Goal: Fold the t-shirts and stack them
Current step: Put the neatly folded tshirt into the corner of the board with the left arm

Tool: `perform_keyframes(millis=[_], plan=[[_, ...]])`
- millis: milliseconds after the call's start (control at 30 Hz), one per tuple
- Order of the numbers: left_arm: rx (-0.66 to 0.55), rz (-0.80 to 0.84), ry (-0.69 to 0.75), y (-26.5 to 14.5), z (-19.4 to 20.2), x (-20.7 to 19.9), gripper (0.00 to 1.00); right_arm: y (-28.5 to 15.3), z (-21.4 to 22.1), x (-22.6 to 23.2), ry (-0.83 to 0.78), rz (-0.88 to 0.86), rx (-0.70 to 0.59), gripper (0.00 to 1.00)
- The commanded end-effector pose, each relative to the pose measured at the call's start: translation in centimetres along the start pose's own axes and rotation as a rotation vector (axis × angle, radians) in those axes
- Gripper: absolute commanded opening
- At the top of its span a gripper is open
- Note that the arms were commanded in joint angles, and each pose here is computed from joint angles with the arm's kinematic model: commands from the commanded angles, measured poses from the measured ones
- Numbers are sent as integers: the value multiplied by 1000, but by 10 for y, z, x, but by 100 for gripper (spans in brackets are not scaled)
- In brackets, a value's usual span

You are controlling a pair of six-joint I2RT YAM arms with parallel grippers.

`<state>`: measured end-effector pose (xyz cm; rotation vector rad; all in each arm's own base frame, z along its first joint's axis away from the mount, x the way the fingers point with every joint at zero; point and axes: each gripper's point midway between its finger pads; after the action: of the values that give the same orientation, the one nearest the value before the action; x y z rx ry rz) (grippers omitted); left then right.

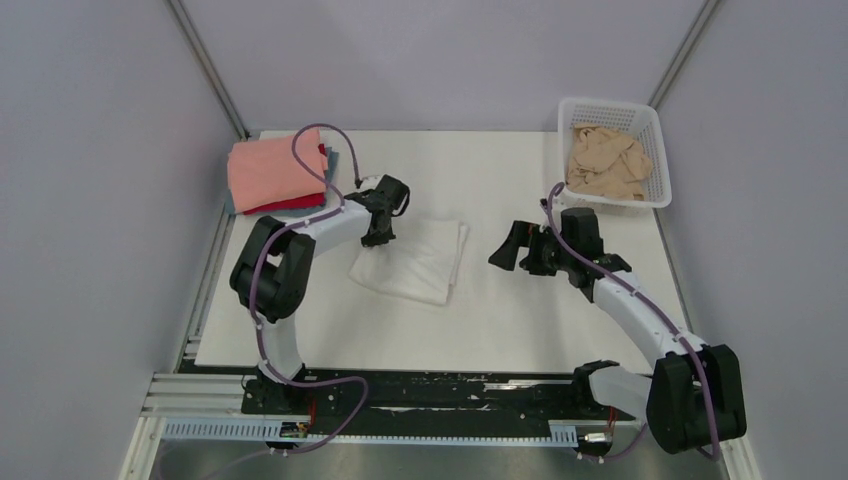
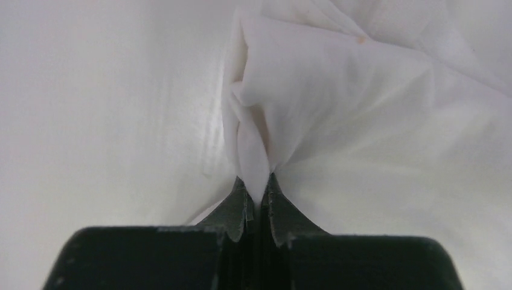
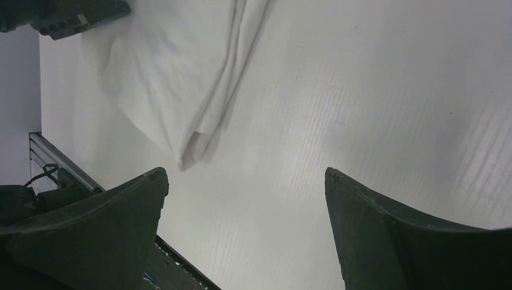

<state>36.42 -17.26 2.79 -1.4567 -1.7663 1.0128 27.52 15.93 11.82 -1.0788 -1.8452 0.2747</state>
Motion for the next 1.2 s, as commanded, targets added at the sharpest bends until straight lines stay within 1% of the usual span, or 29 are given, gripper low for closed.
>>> perform_keyframes(millis=[0, 33, 67, 133, 333, 367, 400, 500, 600, 733, 833, 1067, 1167], plan=[[-276, -339, 151, -19, -81, 57, 0, -10, -8, -4, -52, 29, -57, 100], [-313, -372, 220, -26, -97, 62, 0, -11, -9, -4, -56, 34, -65, 100], [-349, -382, 252, -28, -114, 66, 0, -12, -9, -5, -59, 39, -71, 100], [-400, -399, 273, -33, -142, 74, 0, -14, -10, -6, -65, 50, -86, 100], [-534, -443, 290, -54, -212, 101, 0, -15, -15, -14, -65, 93, -113, 100], [-551, -457, 294, -57, -218, 106, 0, -14, -14, -15, -64, 99, -109, 100], [-587, -466, 290, -62, -230, 114, 0, -12, -13, -17, -61, 102, -102, 100], [-628, -467, 252, -73, -252, 128, 0, -7, -11, -23, -51, 121, -82, 100], [-684, -497, 223, -98, -279, 141, 0, -2, -9, -30, -40, 147, -66, 100], [-762, -528, 244, -129, -306, 145, 0, 2, -7, -33, -30, 156, -51, 100], [-781, -566, 237, -145, -318, 152, 0, 3, -7, -35, -28, 160, -49, 100], [-832, -508, 183, -180, -335, 148, 0, 4, -7, -38, -26, 176, -50, 100], [-848, -425, 161, -194, -338, 140, 0, 5, -7, -38, -25, 175, -48, 100]])
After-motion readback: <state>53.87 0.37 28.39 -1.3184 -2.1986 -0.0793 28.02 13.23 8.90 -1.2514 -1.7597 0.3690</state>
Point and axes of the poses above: each gripper's point midway between its finger pads, its own y axis out along the fingers, its own x axis along the line the jaws close on, z = x × y, and after that the axes turned 4 degrees about y, right-handed
